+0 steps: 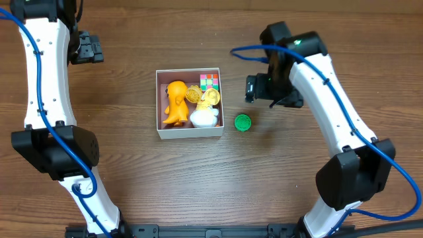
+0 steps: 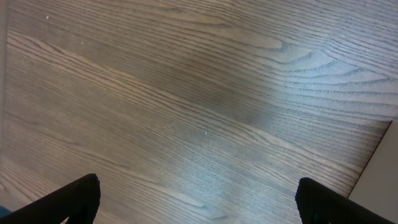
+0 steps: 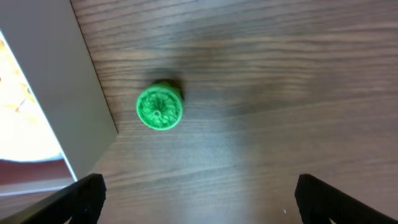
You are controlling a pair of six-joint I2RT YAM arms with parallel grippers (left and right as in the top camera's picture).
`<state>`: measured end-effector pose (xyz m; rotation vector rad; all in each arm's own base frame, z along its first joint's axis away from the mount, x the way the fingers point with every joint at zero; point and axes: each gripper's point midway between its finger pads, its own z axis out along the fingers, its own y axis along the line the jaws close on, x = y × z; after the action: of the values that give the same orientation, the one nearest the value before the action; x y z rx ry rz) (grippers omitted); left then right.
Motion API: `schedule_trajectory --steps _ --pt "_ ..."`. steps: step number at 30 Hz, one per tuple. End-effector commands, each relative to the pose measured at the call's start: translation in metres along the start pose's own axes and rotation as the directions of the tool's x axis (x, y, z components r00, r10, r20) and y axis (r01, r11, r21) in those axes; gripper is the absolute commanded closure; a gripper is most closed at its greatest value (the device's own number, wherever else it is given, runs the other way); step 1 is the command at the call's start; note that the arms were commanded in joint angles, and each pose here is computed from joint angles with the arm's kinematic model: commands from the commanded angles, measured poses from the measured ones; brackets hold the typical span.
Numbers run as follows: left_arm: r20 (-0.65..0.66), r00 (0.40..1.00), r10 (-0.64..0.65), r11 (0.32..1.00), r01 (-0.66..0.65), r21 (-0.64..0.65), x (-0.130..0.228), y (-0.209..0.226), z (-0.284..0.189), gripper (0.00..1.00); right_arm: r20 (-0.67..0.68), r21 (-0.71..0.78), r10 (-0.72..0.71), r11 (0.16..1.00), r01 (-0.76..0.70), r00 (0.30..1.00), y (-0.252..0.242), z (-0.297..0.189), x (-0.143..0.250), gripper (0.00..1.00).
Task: Pack container
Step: 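Move the right gripper left toward the green coin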
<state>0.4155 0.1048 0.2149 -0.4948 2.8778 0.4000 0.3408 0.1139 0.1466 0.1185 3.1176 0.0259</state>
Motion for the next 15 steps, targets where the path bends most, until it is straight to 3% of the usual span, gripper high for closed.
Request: schedule_trajectory --steps 1,15 --pt "0.003 1.0 0.018 1.0 -0.018 0.008 -0.003 -0.002 0.001 0.0 0.0 0.015 -0.031 0.999 0.031 1.0 0.0 0.013 0.004 0.0" --pt "0.003 1.0 0.018 1.0 -0.018 0.008 -0.003 -0.002 0.001 0.0 -0.003 0.01 -0.07 0.998 0.07 0.998 0.006 0.056 0.008 0.0"
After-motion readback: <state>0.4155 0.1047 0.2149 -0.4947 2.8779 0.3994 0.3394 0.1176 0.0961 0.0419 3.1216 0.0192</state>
